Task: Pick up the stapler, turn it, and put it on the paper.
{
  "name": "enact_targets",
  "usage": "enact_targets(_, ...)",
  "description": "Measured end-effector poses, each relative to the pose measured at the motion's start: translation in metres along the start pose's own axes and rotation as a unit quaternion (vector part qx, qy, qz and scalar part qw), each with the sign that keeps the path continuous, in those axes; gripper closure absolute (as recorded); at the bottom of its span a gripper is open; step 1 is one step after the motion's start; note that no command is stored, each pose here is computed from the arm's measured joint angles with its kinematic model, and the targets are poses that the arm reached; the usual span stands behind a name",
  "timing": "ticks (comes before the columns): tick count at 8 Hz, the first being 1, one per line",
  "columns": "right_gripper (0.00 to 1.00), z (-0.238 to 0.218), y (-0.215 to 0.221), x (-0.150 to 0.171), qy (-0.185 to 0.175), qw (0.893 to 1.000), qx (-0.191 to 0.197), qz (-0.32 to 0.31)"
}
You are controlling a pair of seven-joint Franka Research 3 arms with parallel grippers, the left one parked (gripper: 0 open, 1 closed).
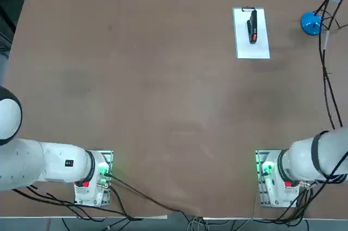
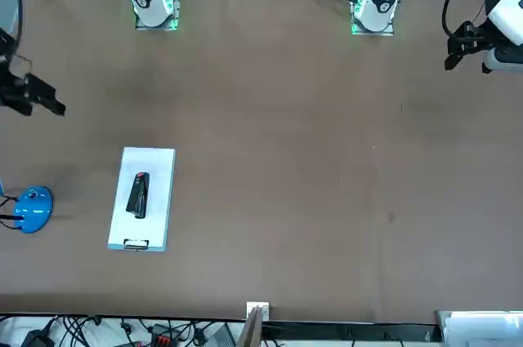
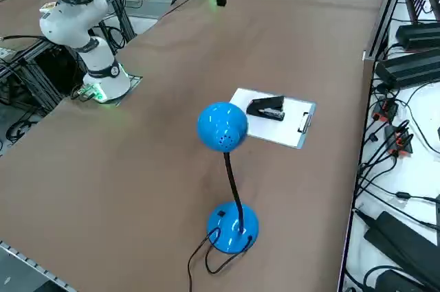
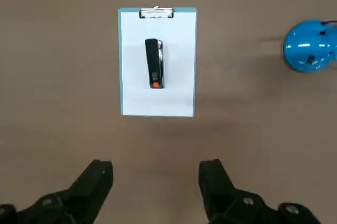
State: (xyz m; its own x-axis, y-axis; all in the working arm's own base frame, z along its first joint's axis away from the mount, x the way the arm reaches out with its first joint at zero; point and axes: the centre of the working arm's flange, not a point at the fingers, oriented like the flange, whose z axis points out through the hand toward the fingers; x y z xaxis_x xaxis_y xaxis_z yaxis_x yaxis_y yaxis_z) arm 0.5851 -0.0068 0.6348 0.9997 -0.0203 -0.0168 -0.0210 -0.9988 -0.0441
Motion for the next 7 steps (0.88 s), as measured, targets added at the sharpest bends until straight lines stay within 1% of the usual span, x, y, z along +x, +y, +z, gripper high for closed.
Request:
enact_targets(2,0.00,0.001,-0.005,-0.026,-0.009,1.000,-0.002,-0.001)
enact_targets(4,0.00,0.001,0.006,-0.045,-0.013,1.000,-0.002,-0.012)
enact_targets(6,0.00,0.004,0.019,-0.049,-0.014,0.999,-0.021,-0.020)
enact_targets(7,0.00,0.008,0.013,-0.048,-0.016,0.999,-0.031,-0.027)
